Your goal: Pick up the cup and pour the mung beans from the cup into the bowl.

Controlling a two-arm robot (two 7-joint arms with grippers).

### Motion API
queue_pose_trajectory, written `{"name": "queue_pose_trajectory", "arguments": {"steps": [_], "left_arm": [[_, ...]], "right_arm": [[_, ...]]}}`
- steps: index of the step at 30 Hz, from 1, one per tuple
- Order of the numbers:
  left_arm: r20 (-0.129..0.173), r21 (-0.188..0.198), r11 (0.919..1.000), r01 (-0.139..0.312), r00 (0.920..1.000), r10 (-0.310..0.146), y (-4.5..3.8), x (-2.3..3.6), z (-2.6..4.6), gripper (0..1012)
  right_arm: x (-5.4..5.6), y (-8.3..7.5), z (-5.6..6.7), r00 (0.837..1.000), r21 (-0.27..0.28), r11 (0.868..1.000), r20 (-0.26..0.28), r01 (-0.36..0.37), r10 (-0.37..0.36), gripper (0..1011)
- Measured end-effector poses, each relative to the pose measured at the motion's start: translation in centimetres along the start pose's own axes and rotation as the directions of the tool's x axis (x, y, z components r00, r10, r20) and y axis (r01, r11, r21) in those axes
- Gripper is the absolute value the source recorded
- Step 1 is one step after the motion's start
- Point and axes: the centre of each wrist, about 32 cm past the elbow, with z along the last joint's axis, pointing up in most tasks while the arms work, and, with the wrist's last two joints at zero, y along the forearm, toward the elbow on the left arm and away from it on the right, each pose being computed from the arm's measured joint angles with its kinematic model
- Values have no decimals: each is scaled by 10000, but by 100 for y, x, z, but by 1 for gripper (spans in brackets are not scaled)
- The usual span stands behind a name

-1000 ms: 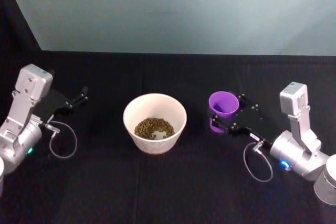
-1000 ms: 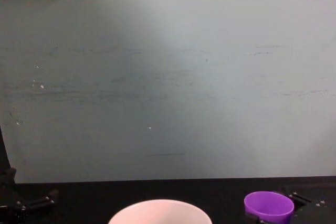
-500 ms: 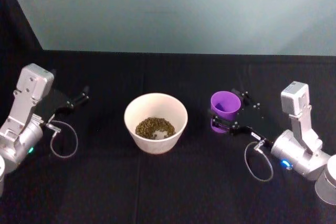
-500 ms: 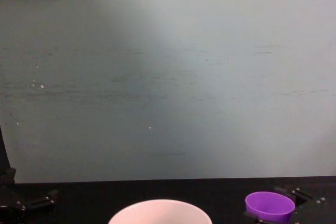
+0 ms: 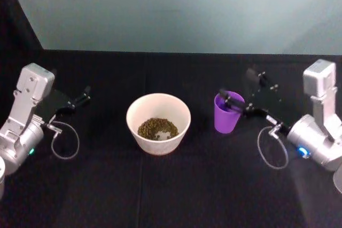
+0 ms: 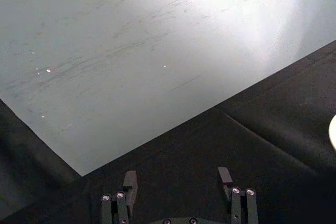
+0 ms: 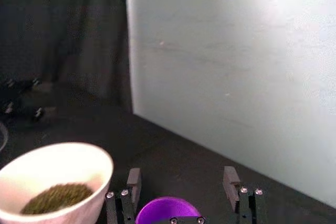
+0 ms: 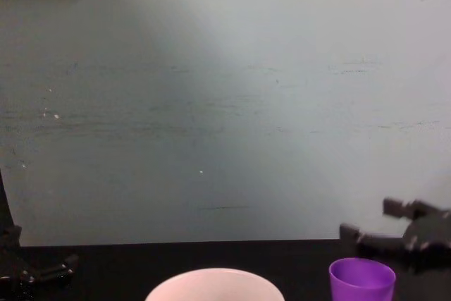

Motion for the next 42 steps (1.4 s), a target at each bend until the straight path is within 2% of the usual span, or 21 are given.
{"name": "queue_pose_trajectory", "arguments": {"steps": [1,4,6,10,14,15,16,17,19,20,21,22,23,24,27,31,34,42], "left_arm": [[0,0,10000,0,10000,0,0,0,0,1000],[0,1,10000,1,10000,-1,0,0,0,1000],[0,0,10000,0,10000,0,0,0,0,1000],[0,-1,10000,0,10000,0,0,0,0,1000],[0,0,10000,0,10000,0,0,0,0,1000],[0,0,10000,0,10000,0,0,0,0,1000],[-1,0,10000,1,10000,-1,0,0,0,1000],[-1,0,10000,0,10000,0,0,0,0,1000],[0,-1,10000,0,10000,0,0,0,0,1000],[-1,-1,10000,0,10000,0,0,0,0,1000],[0,-1,10000,-1,10000,1,0,0,0,1000],[0,-1,10000,0,10000,0,0,0,0,1000],[-1,0,10000,1,10000,-1,0,0,0,1000],[0,-1,10000,0,10000,0,0,0,0,1000],[-1,-1,10000,0,10000,0,0,0,0,1000],[0,-1,10000,0,10000,0,0,0,0,1000],[-1,0,10000,0,10000,0,0,0,0,1000],[-1,0,10000,0,10000,0,0,0,0,1000]], "right_arm": [[0,0,0,10000,0,10000,0,0,0,1003],[-18,-59,170,9978,23,9978,-87,658,-657,1003],[-26,-88,230,9955,42,9956,-103,941,-941,1003],[-44,-165,359,9855,50,9855,-34,1697,-1697,1003],[-39,-247,458,9669,-32,9669,-2,2552,-2552,1003],[-31,-283,481,9554,-53,9554,38,2953,-2953,1003],[-29,-297,489,9506,-50,9506,62,3103,-3103,1003],[-16,-329,502,9371,-31,9371,108,3490,-3490,1003],[3,-358,509,9221,-4,9222,151,3867,-3867,1003],[23,-384,506,9078,12,9080,178,4191,-4190,1003],[35,-398,505,9010,29,9012,195,4334,-4333,1003],[67,-425,496,8863,65,8865,196,4628,-4628,1003],[67,-425,496,8863,65,8865,196,4628,-4628,1003],[101,-452,481,8748,84,8751,200,4839,-4840,1003],[174,-502,449,8559,89,8561,214,5167,-5168,1003],[242,-532,409,8441,1,8444,263,5357,-5356,1003],[283,-544,389,8513,-64,8515,254,5243,-5240,1003],[279,-542,391,8516,-46,8518,257,5238,-5235,1003]]}}
